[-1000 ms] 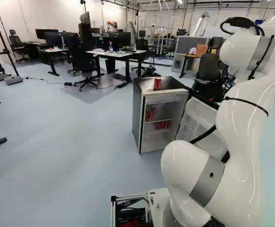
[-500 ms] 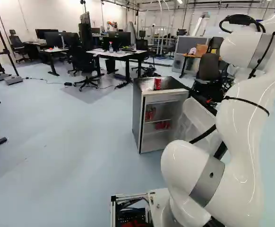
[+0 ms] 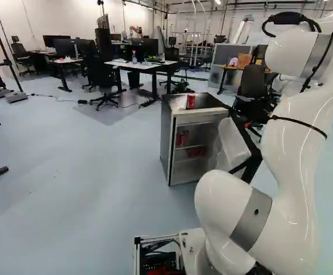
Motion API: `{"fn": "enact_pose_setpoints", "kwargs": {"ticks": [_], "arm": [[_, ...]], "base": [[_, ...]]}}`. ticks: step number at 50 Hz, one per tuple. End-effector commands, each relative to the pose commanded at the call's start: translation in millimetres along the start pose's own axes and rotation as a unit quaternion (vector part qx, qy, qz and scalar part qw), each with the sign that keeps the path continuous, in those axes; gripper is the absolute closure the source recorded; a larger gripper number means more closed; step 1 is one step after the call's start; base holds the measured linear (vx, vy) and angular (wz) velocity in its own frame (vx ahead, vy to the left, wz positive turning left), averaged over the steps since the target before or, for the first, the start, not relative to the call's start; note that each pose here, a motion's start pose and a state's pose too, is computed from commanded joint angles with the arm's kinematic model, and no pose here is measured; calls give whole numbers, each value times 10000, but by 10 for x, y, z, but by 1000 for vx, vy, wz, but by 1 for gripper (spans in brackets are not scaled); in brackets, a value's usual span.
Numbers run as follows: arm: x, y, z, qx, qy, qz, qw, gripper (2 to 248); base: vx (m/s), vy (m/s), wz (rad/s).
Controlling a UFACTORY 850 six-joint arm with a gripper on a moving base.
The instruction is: Grab a drink from the fridge
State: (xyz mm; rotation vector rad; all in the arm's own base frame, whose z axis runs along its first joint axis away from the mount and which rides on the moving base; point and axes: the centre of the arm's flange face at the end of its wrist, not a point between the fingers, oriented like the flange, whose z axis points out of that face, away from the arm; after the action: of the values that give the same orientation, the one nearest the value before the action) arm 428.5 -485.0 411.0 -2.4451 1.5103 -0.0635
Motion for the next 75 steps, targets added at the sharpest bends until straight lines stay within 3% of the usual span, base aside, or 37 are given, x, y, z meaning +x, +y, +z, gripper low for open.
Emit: {"fn": "enact_pose_setpoints", "kwargs": {"ticks": [28,47,62,75], "arm": [[-425,-121,96,-103,-422,-145,9990,3],[-731,-183,179,-546,-606,-604,9948,3],[-948,-268,249,-1056,-721,-1180,9847,3],[-1132,-337,303,-1557,-800,-1760,9687,3]], "base": [[0,0,0],[0,0,0],[0,0,0],[0,0,0]]}}
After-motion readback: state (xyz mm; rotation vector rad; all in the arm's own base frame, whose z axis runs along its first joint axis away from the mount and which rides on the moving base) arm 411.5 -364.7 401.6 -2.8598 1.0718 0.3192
